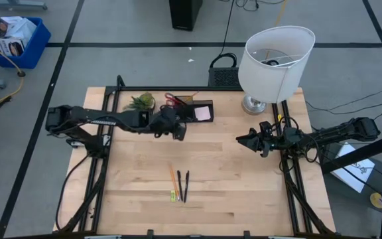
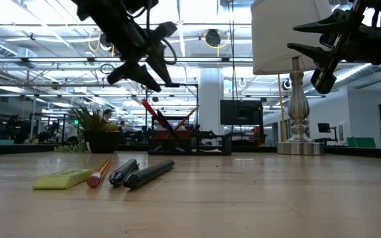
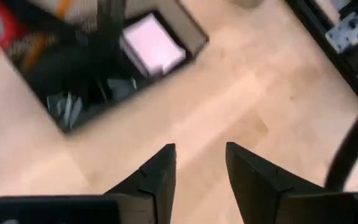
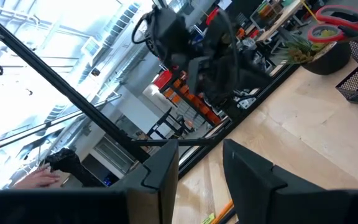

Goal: Pick and place office supplies into organizer
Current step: Put the yellow eraser into the black desk organizer

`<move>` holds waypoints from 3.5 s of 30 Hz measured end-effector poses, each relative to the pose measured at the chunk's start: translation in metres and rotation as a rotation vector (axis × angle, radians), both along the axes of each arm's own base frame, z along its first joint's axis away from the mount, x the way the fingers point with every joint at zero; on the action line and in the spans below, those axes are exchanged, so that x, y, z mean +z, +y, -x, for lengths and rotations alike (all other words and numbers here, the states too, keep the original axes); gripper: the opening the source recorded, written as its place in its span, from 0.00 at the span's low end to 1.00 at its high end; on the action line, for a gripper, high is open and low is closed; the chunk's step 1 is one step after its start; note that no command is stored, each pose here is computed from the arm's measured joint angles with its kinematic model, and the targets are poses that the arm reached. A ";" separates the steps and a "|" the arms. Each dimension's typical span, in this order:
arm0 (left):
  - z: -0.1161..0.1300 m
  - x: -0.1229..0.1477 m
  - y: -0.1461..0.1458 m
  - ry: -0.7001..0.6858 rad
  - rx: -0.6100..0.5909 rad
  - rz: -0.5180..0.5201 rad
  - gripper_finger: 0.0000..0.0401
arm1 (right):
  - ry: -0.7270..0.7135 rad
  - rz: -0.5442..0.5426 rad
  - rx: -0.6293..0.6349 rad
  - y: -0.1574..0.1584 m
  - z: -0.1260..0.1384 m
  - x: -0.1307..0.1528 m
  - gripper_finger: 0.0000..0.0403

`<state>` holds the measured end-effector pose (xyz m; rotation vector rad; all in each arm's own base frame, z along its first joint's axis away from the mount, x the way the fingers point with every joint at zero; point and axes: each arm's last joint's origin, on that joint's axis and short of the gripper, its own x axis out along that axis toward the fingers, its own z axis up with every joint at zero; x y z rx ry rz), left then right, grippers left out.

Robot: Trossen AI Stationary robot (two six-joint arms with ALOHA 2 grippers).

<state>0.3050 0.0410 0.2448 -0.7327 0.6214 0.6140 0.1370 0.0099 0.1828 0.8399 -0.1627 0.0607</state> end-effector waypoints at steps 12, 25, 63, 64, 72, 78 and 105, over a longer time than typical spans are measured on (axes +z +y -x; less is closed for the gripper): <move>0.019 -0.030 -0.052 0.304 0.063 0.316 0.41 | 0.000 0.000 0.000 0.000 0.000 0.000 0.29; 0.014 -0.025 -0.102 0.247 -0.295 0.278 0.53 | -0.002 0.000 0.000 0.000 0.000 0.000 0.29; -0.043 -0.057 -0.194 0.528 0.133 0.823 0.33 | -0.002 0.000 0.000 0.000 0.000 0.000 0.29; -0.045 -0.057 -0.195 0.549 0.138 0.803 0.32 | -0.002 0.000 0.000 0.000 0.000 0.000 0.29; -0.050 -0.065 -0.197 0.645 0.170 0.758 0.25 | -0.002 0.000 0.000 0.000 0.000 0.000 0.29; -0.054 -0.074 -0.200 0.669 0.170 0.787 0.28 | -0.002 0.000 0.000 0.000 0.000 0.000 0.29; -0.058 -0.092 -0.201 0.694 0.279 0.775 0.44 | -0.002 0.000 0.000 0.000 0.000 0.000 0.29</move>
